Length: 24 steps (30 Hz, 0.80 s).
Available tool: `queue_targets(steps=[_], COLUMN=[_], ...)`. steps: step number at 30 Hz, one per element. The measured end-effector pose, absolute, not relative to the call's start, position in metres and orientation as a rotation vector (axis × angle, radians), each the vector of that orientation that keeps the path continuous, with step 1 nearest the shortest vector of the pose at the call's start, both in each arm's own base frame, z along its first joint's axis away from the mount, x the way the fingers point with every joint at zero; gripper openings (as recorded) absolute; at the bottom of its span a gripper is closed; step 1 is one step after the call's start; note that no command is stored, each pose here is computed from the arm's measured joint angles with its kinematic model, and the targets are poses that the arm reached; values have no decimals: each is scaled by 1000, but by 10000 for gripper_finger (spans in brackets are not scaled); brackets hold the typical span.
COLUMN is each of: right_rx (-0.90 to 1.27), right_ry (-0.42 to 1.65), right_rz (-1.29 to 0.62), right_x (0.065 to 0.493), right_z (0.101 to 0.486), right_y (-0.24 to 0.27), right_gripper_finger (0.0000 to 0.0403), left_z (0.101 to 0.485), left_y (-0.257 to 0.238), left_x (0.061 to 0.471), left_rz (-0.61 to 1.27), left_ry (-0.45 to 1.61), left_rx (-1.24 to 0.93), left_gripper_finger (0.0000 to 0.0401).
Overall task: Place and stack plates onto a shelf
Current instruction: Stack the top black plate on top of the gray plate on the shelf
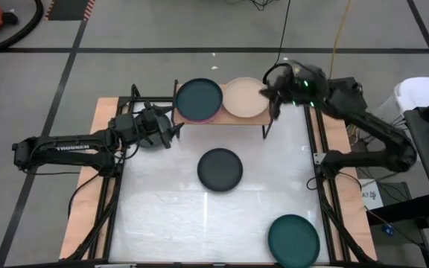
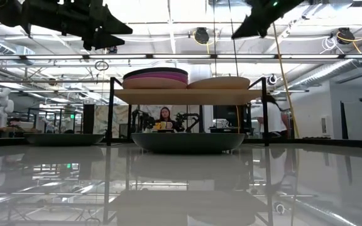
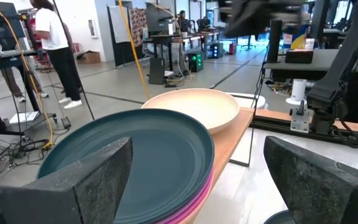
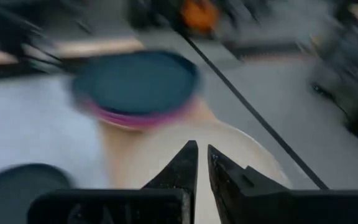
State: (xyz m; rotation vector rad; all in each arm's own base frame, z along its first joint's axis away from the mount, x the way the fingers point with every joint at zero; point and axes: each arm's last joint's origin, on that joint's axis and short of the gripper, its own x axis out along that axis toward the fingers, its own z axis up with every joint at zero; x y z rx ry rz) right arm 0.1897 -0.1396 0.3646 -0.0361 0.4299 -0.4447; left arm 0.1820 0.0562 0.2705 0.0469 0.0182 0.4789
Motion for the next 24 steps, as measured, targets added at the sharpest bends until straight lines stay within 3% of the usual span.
queue_targets(steps=[7, 15, 24], right_rx=[-42, 25, 19], right_ry=[127, -33, -64], right_rz=[-225, -97, -77], right_x=[169, 157, 153], right_z=[322, 235, 215], right_y=[-94, -60, -54], right_gripper_finger=[20, 20, 20], left_z=[270, 273, 276], left_y=[56, 56, 56], left_x=[182, 182, 182], left_rz=[479, 478, 472], left_ry=[18, -21, -103], left_rx=[47, -7, -194], left_gripper_finger=[363, 363, 363])
